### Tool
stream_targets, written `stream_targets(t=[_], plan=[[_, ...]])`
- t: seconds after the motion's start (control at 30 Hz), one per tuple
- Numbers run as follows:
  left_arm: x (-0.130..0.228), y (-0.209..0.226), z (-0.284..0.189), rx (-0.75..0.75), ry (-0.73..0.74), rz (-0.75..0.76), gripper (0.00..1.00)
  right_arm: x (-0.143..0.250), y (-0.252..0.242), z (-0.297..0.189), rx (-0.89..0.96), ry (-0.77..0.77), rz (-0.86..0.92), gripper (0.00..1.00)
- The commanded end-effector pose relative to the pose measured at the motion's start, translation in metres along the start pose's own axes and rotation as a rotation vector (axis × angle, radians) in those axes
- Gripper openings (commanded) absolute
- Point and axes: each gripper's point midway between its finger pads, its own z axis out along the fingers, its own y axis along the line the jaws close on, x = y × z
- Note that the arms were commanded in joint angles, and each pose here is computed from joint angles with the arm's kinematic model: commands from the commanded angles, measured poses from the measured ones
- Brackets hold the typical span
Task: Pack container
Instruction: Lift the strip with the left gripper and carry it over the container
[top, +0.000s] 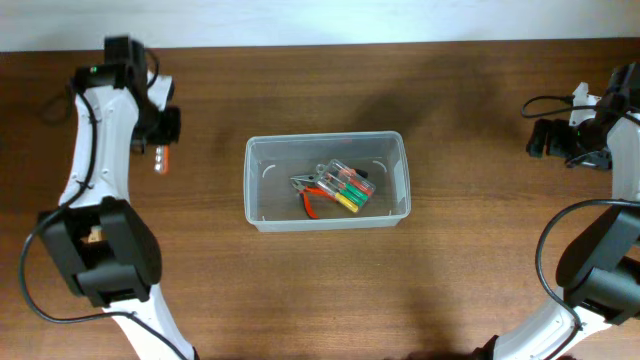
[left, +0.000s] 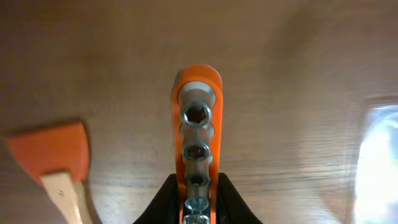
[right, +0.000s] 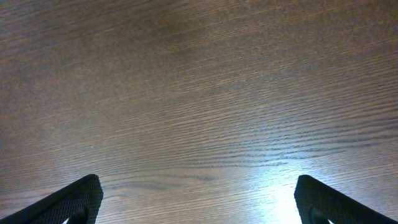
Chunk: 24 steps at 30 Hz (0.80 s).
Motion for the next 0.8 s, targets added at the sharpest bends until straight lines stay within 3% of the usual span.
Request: stream_targets(t=[0.0,0.17,0.43,0.77], plan=[[-0.03,-0.035,-0.037,0.035,-0.106,0.13,0.16,0.001,0.001,0.001,-0.009,0.001,0.007,0.99],[-0.046,-0.115,-0.074,0.161,-0.196,0.307,0.16,0.001,0.001,0.001,-0.009,0.001,0.007,0.99],[-0.019,-0.221,-0.089,0.264,-0.186,0.603,0.16,0.001,0.001,0.001,-0.009,0.001,0.007,0.99],[0.01,-0.298,-0.096,0.317,-0.183,0.793,0.16,0.001,0.001,0.001,-0.009,0.001,0.007,0.98]])
